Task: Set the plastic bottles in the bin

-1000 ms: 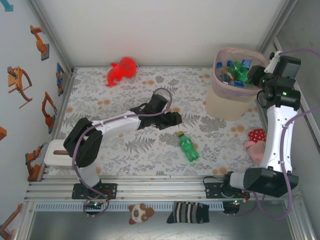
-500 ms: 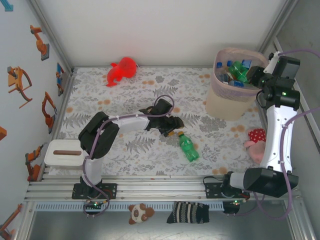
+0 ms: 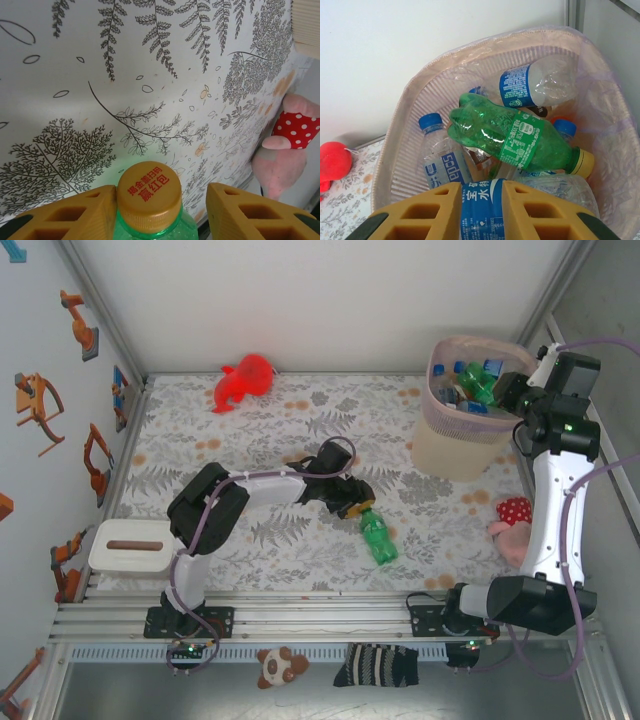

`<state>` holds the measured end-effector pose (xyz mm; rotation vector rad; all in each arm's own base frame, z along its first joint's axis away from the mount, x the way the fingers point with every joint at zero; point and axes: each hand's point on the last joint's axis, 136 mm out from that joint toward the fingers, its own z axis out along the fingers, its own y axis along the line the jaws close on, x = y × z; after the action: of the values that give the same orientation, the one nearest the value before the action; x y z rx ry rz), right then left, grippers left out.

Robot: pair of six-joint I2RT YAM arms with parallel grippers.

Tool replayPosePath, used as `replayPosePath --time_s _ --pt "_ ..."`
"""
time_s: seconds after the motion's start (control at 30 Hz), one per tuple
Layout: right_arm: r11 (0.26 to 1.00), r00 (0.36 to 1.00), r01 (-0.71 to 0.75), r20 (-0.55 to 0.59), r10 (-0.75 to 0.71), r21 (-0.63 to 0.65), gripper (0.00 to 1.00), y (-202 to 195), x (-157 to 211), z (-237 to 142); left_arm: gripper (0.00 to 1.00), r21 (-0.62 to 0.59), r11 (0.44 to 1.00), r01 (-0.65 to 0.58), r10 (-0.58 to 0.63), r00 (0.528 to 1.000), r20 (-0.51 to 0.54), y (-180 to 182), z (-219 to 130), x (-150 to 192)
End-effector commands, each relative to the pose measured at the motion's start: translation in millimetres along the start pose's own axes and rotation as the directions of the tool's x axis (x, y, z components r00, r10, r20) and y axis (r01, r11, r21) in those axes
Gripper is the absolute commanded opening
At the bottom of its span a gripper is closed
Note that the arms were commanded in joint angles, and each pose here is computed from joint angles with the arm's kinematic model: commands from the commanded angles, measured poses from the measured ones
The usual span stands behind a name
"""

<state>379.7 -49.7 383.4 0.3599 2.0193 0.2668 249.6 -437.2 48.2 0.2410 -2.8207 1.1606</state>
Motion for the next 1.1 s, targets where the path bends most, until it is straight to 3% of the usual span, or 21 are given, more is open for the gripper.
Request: replayPosePath --time_s 0.0,0.33,0.53,0.83,1.07 --pt "1.0 0.999 0.005 0.038 -0.004 -0.023 0.27 8.4 -5.5 -12.0 0.48 -0.015 1.0 0.023 -0.024 0.999 -0.024 0.6 3.8 4.6" --pt "1.0 0.999 0.017 0.051 -0.016 -0.02 0.27 9.7 -8.1 -19.3 0.48 -0.058 0.997 0.057 -0.06 0.997 -0.042 11.4 17.0 1.5" --pt "1.0 0.998 0.022 0.051 -0.021 -0.018 0.27 9.6 -7.1 -20.8 0.39 -0.057 0.997 0.057 -0.059 0.998 -0.034 11.2 16.7 -0.5" --pt "0.999 0.997 0.028 0.066 -0.026 -0.035 0.26 14.9 -9.0 -30.0 0.28 -0.057 0.998 -0.004 0.007 0.999 0.039 0.0 -6.3 -8.3" --pt "0.993 0.996 0.045 0.08 -0.036 -0.109 0.26 30.1 -7.9 -43.3 0.25 -0.06 0.988 -0.143 0.151 0.976 0.155 -23.2 -45.1 -20.7"
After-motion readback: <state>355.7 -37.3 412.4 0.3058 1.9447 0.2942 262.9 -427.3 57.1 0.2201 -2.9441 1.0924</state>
